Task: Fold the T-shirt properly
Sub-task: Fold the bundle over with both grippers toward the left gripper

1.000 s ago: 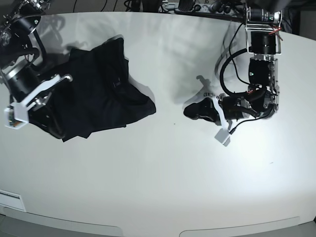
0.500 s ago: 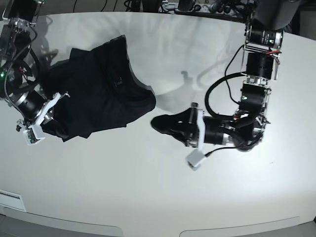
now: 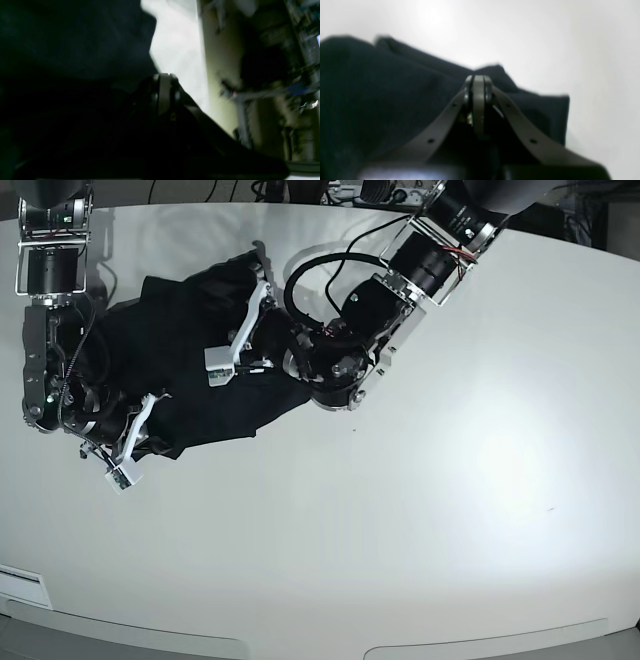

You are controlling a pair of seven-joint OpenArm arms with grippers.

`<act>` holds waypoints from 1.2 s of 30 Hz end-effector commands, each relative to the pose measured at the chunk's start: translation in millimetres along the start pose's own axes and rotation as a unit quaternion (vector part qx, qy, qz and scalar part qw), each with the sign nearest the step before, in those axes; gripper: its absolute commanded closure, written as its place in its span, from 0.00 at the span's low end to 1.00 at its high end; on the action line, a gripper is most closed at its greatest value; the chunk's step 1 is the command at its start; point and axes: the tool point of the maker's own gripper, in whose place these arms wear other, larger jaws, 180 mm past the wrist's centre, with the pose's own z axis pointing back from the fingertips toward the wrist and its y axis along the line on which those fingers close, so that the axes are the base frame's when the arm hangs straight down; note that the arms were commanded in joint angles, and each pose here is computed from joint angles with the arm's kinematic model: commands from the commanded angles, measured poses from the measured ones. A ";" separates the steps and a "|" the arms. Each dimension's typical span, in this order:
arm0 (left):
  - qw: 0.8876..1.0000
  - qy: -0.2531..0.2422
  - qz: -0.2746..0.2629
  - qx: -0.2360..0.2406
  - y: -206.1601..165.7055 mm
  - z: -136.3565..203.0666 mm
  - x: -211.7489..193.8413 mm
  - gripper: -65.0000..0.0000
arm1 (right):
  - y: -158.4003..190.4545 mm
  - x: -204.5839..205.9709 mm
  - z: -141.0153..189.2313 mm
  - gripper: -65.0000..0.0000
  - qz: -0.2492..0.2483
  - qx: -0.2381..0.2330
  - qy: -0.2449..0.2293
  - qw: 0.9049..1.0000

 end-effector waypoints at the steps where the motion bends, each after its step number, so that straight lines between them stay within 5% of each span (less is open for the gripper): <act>1: 1.000 -0.009 -0.022 0.007 1.4 0.1 12.8 1.00 | -11.1 13.3 10.5 1.00 0.013 -0.011 -0.015 1.000; 11: 0.983 0.068 -0.058 0.161 92.1 27.2 -25.6 1.00 | -9.4 -37.4 56.8 1.00 -0.060 0.017 0.013 0.998; 19: 0.960 -0.008 -0.139 0.243 133.6 60.5 30.5 1.00 | -3.6 -60.1 102.4 1.00 -0.156 0.008 -0.042 0.987; 29: 0.906 -0.057 -0.217 0.359 161.5 117.2 112.3 1.00 | 19.3 -48.8 137.6 1.00 -0.206 -0.029 -0.150 0.967; 32: 0.912 -0.065 -0.186 0.360 161.9 132.7 121.0 1.00 | 19.4 -28.2 156.9 1.00 -0.173 -0.060 -0.179 0.967; 36: 0.955 -0.100 -0.115 0.253 130.3 133.0 119.0 1.00 | -2.5 -33.1 175.3 1.00 -0.147 -0.146 -0.145 0.967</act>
